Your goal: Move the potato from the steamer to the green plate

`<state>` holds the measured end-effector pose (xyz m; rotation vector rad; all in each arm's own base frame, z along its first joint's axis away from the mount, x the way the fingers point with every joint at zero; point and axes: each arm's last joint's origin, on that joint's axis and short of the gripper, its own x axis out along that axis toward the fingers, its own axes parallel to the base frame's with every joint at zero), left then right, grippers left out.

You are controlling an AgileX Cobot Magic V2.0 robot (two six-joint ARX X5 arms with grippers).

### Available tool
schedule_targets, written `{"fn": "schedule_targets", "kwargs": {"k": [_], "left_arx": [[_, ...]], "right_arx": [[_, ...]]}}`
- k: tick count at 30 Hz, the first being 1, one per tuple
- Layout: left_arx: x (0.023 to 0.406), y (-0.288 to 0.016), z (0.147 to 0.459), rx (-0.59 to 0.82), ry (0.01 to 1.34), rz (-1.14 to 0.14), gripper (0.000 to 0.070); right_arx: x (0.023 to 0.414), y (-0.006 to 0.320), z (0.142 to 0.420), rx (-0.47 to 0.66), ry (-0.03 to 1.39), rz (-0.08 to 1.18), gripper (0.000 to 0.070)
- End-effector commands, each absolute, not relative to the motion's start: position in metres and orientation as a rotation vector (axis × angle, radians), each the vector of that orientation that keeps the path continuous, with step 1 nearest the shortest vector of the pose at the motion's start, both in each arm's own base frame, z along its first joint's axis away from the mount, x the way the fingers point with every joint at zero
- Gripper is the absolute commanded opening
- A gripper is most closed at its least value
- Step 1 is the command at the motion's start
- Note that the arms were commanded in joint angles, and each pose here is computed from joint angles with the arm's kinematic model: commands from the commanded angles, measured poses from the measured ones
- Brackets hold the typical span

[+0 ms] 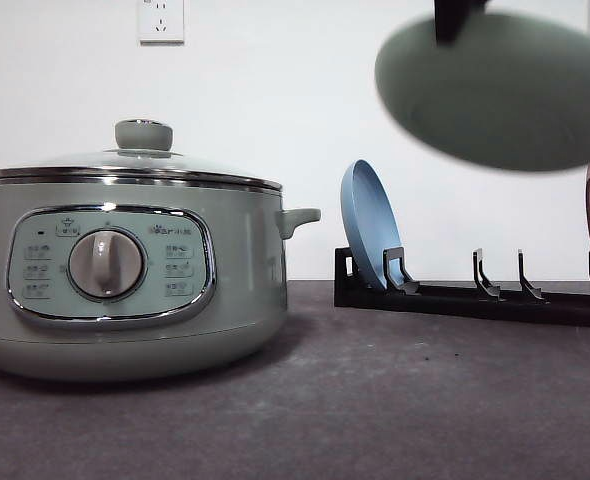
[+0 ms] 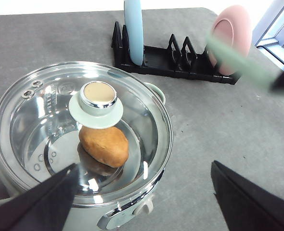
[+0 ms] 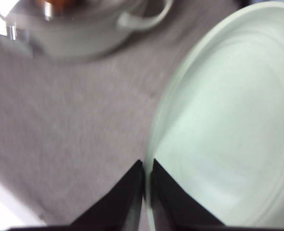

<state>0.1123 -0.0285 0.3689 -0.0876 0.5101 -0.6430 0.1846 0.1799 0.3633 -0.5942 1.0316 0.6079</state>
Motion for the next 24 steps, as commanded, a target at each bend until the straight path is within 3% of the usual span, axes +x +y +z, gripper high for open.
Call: {"fn": "schedule_targets", "kwargs": {"k": [1,10,24], "left_arx": [[0.111,-0.029,0.376,-0.072,0.479,-0.659,0.056],[0.111,-0.029,0.376,-0.071,0.477,-0.659,0.056],[0.111,-0.029,0.376,-0.071,0.477,-0.659,0.056]], "right_arx": [[0.177,0.192,0.353,-0.635,1.032,0.614,0.0007],[0.143,0.22,0.285,-0.773,1.072,0.634,0.0007],[0.13,0.227,0.216,-0.761,1.053,0.657,0.0006]]}}
